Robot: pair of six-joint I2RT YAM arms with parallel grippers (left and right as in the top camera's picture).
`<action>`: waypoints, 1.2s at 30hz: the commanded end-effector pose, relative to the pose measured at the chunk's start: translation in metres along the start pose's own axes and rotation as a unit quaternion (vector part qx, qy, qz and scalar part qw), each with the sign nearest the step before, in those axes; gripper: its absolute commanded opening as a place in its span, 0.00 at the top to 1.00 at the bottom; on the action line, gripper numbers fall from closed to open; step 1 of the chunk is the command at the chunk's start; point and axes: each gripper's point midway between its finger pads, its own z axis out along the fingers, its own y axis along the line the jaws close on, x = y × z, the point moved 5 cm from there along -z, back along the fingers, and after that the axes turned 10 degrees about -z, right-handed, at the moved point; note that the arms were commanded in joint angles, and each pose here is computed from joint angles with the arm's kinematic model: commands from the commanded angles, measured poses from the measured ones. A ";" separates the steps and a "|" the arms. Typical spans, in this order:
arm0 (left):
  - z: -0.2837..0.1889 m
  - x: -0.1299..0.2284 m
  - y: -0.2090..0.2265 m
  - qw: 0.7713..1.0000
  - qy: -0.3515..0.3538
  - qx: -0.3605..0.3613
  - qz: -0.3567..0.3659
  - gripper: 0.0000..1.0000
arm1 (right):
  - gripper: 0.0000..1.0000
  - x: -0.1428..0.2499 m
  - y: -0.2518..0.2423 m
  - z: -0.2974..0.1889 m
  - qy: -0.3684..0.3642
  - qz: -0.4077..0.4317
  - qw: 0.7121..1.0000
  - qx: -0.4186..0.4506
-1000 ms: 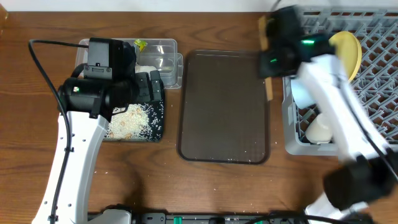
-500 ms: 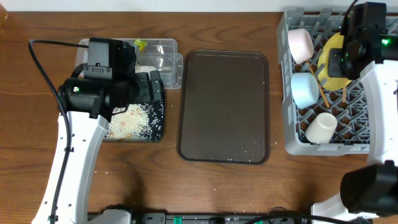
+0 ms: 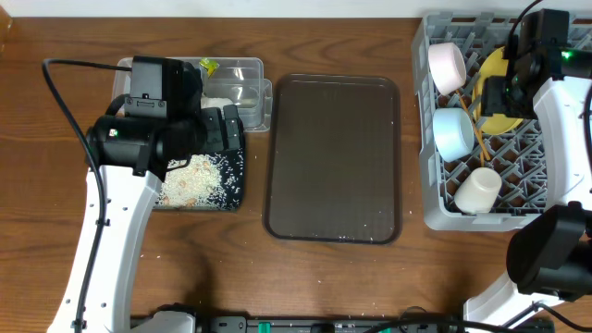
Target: Sort waste into correct bins and load items into the dishwasher rack
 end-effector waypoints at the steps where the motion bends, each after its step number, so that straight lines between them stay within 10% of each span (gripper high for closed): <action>1: 0.002 0.001 0.004 1.000 0.002 -0.009 0.000 0.04 | 0.30 -0.002 0.006 -0.003 -0.006 0.032 0.999 -0.029; 17: 0.002 -0.010 0.000 1.000 -0.025 -0.001 0.007 0.04 | 0.28 0.007 0.011 -0.074 -0.053 0.034 0.994 -0.088; 25: 0.019 -0.070 0.006 0.986 -0.146 -0.052 0.061 0.05 | 0.28 0.011 0.010 -0.090 -0.071 0.035 0.993 -0.088; 36: 0.109 -0.125 0.057 0.986 -0.104 -0.105 0.071 0.09 | 0.27 0.018 0.013 -0.089 -0.053 0.034 0.993 -0.096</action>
